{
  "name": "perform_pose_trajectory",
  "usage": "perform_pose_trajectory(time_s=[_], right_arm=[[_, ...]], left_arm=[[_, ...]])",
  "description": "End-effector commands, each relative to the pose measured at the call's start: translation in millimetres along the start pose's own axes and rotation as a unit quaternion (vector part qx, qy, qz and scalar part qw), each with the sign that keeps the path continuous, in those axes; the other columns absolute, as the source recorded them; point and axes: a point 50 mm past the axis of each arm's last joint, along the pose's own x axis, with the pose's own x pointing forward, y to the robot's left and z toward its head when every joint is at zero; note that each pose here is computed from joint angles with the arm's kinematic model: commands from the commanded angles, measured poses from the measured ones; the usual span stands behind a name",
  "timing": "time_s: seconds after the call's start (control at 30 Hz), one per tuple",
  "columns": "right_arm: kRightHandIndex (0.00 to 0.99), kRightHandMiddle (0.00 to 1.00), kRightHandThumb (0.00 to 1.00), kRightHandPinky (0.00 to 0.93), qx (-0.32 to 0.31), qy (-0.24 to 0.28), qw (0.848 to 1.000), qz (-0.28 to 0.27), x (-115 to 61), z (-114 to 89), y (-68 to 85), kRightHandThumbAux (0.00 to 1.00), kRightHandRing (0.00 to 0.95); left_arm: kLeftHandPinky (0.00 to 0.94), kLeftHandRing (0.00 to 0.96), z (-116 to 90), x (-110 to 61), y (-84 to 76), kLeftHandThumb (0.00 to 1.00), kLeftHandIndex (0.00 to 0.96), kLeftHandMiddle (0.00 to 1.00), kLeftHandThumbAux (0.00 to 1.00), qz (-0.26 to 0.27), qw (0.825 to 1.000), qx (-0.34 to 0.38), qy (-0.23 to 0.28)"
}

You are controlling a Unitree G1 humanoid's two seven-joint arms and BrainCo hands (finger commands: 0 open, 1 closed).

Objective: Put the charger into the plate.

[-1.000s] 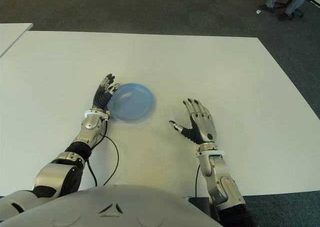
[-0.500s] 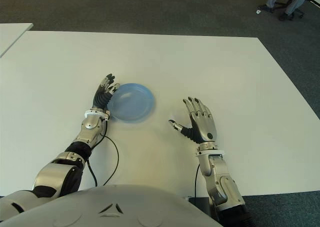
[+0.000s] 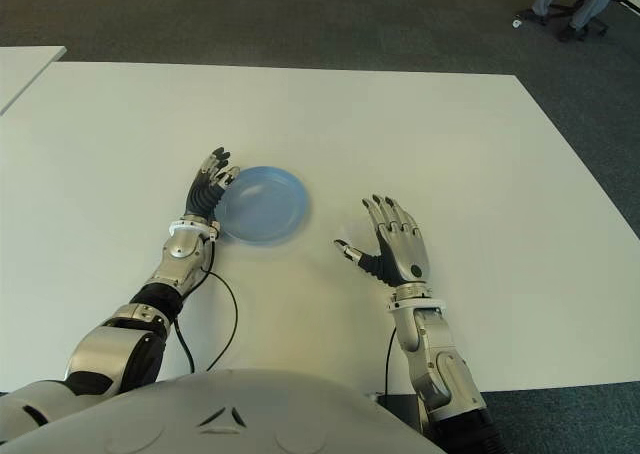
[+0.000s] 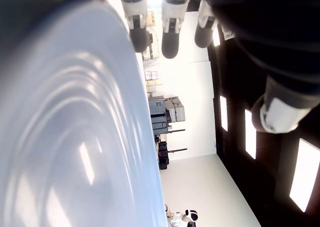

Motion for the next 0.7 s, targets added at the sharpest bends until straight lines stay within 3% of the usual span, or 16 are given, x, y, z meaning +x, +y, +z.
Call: perform_pose_trajectory(time_s=[0.03, 0.4, 0.7], right_arm=[[0.0, 0.0, 0.252, 0.0, 0.0, 0.019, 1.0, 0.024, 7.6, -0.7, 9.9, 0.164, 0.0], [0.0, 0.0, 0.264, 0.017, -0.012, 0.048, 0.998, 0.049, 21.5, -9.3, 36.5, 0.183, 0.0], [0.0, 0.0, 0.265, 0.021, -0.017, 0.047, 0.997, 0.055, 22.9, -9.9, 41.9, 0.188, 0.0]], left_arm=[[0.057, 0.099, -28.7, -17.2, -4.4, 0.0, 0.038, 0.125, 0.513, -0.009, 0.997, 0.006, 0.074], [0.037, 0.087, -29.0, -17.6, -4.1, 0.0, 0.034, 0.118, 0.512, -0.013, 0.997, 0.012, 0.074], [0.045, 0.089, -29.3, -18.1, -3.4, 0.0, 0.031, 0.119, 0.516, -0.013, 0.997, 0.014, 0.075]])
